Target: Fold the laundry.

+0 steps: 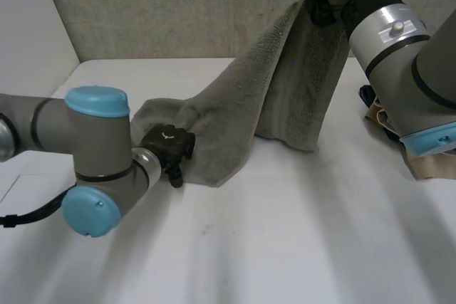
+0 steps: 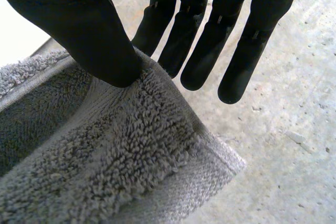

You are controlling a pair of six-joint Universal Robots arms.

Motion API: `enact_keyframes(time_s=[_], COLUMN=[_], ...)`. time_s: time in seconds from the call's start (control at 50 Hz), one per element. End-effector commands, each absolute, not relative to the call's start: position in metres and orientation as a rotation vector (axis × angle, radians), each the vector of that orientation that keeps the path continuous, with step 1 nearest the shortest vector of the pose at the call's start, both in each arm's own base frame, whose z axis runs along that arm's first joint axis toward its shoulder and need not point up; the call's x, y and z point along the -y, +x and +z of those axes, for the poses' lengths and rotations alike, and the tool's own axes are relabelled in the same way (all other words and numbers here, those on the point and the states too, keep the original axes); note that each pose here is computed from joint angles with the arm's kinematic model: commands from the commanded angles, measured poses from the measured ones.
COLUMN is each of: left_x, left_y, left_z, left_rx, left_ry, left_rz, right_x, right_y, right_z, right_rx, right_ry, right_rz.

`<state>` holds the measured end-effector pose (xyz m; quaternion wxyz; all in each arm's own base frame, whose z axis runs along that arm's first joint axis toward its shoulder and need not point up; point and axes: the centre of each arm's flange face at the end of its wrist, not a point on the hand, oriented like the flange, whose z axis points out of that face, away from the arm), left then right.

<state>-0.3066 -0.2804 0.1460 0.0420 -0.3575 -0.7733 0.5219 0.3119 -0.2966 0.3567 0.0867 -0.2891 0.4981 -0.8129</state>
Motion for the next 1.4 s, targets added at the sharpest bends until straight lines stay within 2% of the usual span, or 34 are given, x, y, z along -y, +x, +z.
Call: enact_keyframes(time_s=[0.02, 0.22, 0.66, 0.76, 0.84, 0.92, 0.94, 1.02, 1.08, 1.14, 1.24, 1.32, 1.4], left_x=[0.289, 0.293, 0.312, 0.314, 0.318, 0.317, 0.315, 0.310, 0.308, 0.307, 0.318, 0.334, 0.364], left_y=[-0.311, -0.320, -0.327, -0.326, -0.319, -0.301, -0.290, -0.258, -0.240, -0.220, -0.196, -0.197, -0.207], left_z=[0.139, 0.125, 0.114, 0.120, 0.152, 0.200, 0.219, 0.260, 0.274, 0.275, 0.249, 0.227, 0.225], left_rx=[2.366, 2.365, 2.382, 2.396, 2.414, 2.394, 2.374, 2.313, 2.299, 2.330, 2.430, 2.456, 2.445], left_ry=[-1.169, -1.232, -1.404, -1.396, -1.284, -1.155, -1.123, -1.093, -1.120, -1.207, -1.394, -1.493, -1.503], left_rz=[1.643, 1.632, 1.716, 1.737, 1.858, 1.971, 2.003, 2.051, 2.031, 1.932, 1.677, 1.567, 1.655], right_x=[0.288, 0.282, 0.291, 0.295, 0.299, 0.308, 0.311, 0.316, 0.315, 0.308, 0.293, 0.295, 0.314], right_y=[0.316, 0.319, 0.317, 0.313, 0.307, 0.294, 0.287, 0.270, 0.264, 0.259, 0.257, 0.267, 0.281], right_z=[0.363, 0.373, 0.354, 0.351, 0.350, 0.348, 0.348, 0.338, 0.325, 0.300, 0.253, 0.229, 0.218], right_rx=[-1.485, -1.462, -1.525, -1.546, -1.572, -1.615, -1.640, -1.745, -1.815, -1.920, -2.031, -2.040, -2.066], right_ry=[-0.869, -0.847, -0.862, -0.860, -0.855, -0.850, -0.861, -0.957, -1.051, -1.233, -1.580, -1.708, -1.672], right_rz=[-2.400, -2.398, -2.366, -2.369, -2.373, -2.391, -2.394, -2.349, -2.277, -2.124, -1.844, -1.757, -1.806])
